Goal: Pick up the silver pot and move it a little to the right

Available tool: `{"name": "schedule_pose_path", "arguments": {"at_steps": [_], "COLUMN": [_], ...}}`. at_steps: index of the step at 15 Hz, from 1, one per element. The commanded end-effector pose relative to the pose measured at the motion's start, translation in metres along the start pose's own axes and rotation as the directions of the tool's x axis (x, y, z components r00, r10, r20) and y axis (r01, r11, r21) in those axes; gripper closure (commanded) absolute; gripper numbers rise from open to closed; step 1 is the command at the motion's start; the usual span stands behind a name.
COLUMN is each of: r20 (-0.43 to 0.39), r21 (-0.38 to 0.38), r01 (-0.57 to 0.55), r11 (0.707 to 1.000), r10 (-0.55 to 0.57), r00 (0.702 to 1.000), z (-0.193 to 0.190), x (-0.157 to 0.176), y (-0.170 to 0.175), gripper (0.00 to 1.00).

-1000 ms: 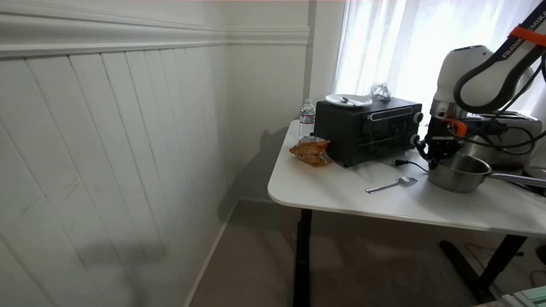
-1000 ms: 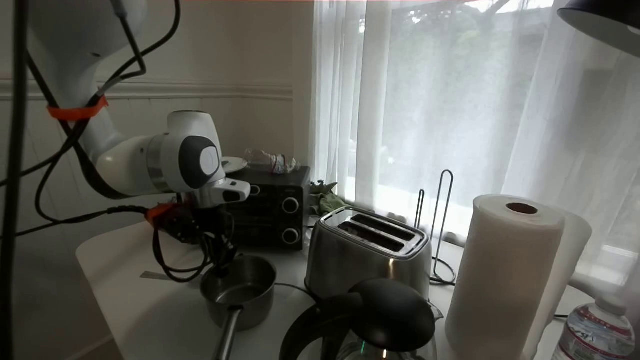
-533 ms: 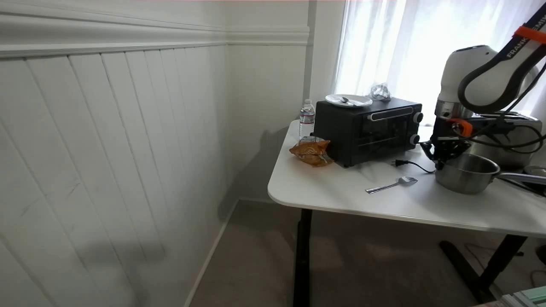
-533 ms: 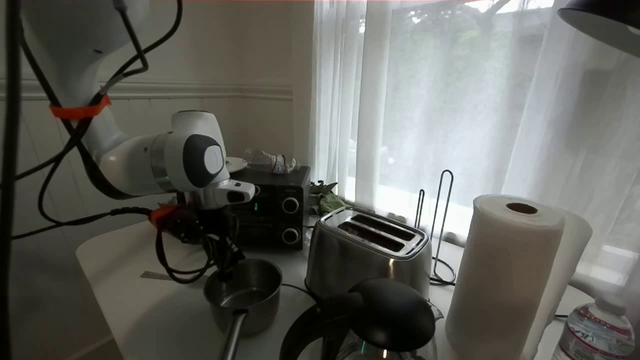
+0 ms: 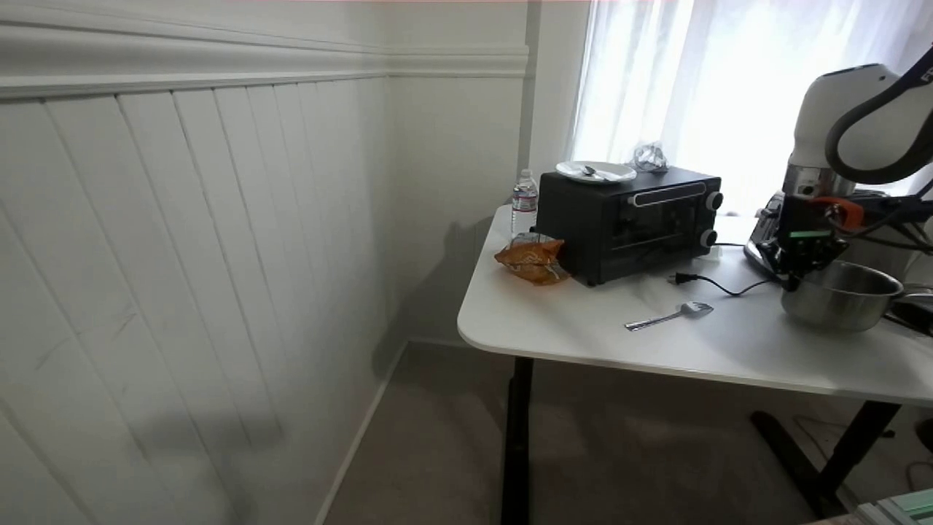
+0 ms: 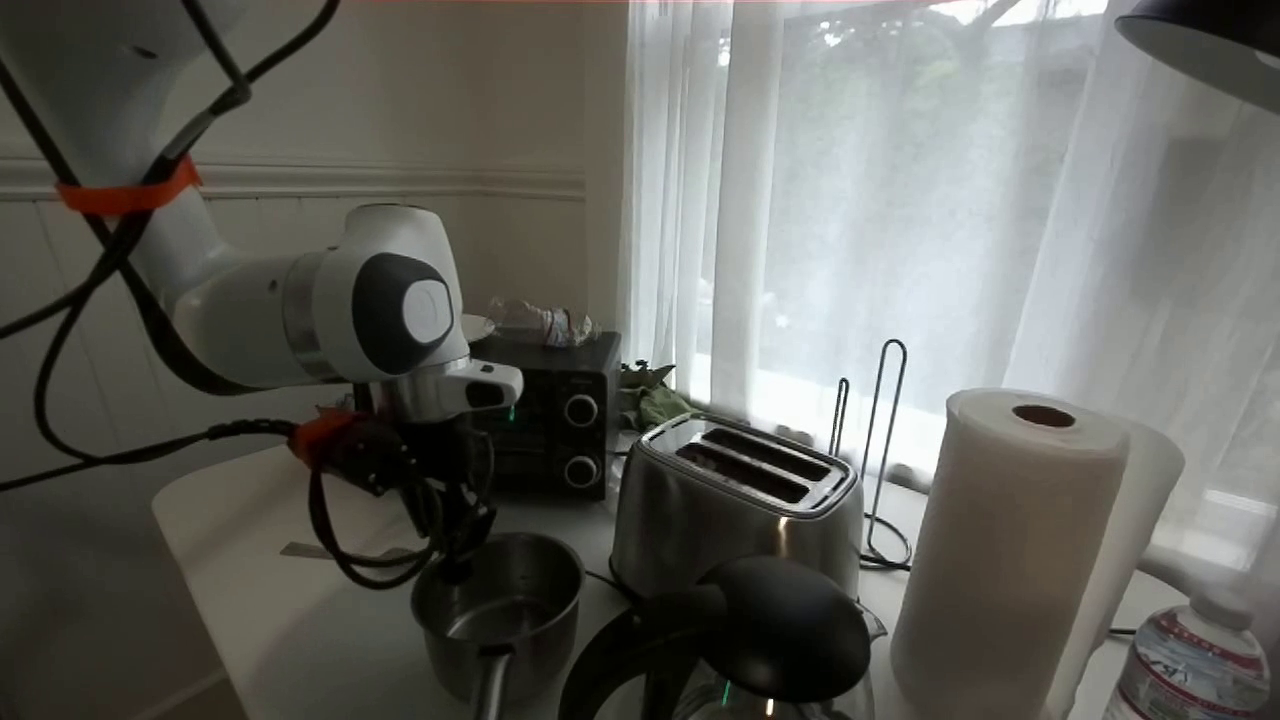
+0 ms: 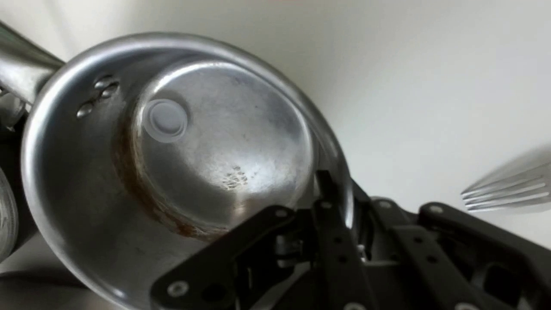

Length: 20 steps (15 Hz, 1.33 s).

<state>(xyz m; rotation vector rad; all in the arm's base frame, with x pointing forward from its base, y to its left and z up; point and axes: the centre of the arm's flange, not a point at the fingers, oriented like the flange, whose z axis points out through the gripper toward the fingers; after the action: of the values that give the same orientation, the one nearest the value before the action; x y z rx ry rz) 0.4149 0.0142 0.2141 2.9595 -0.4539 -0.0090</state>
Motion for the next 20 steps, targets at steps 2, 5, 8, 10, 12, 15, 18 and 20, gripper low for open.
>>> {"name": "schedule_pose_path", "arguments": {"at_steps": [2, 5, 8, 10, 12, 15, 18, 20], "r20": [-0.024, -0.039, -0.055, -0.051, -0.043, -0.045, -0.035, -0.025], "r21": [0.05, 0.099, 0.138, 0.148, 0.144, 0.122, 0.103, 0.091], "r01": [0.03, 0.063, 0.083, 0.102, 0.123, 0.141, 0.139, 0.119], "r11": [0.998, 0.993, 0.987, 0.984, 0.982, 0.982, 0.985, 0.989], "r10": [-0.029, -0.059, -0.076, -0.095, -0.118, -0.136, -0.136, -0.117], "r00": [0.999, 0.997, 0.996, 0.994, 0.992, 0.99, 0.99, 0.993], "z": [-0.012, -0.011, -0.014, -0.012, -0.011, -0.011, -0.004, 0.002], "x": [-0.038, -0.047, -0.042, -0.045, -0.047, -0.049, -0.048, -0.046], "y": [0.041, 0.056, 0.059, 0.058, 0.058, 0.058, 0.057, 0.059], "gripper": [0.98, 0.98, 0.98, 0.98, 0.98, 0.98, 0.98, 0.98]}}
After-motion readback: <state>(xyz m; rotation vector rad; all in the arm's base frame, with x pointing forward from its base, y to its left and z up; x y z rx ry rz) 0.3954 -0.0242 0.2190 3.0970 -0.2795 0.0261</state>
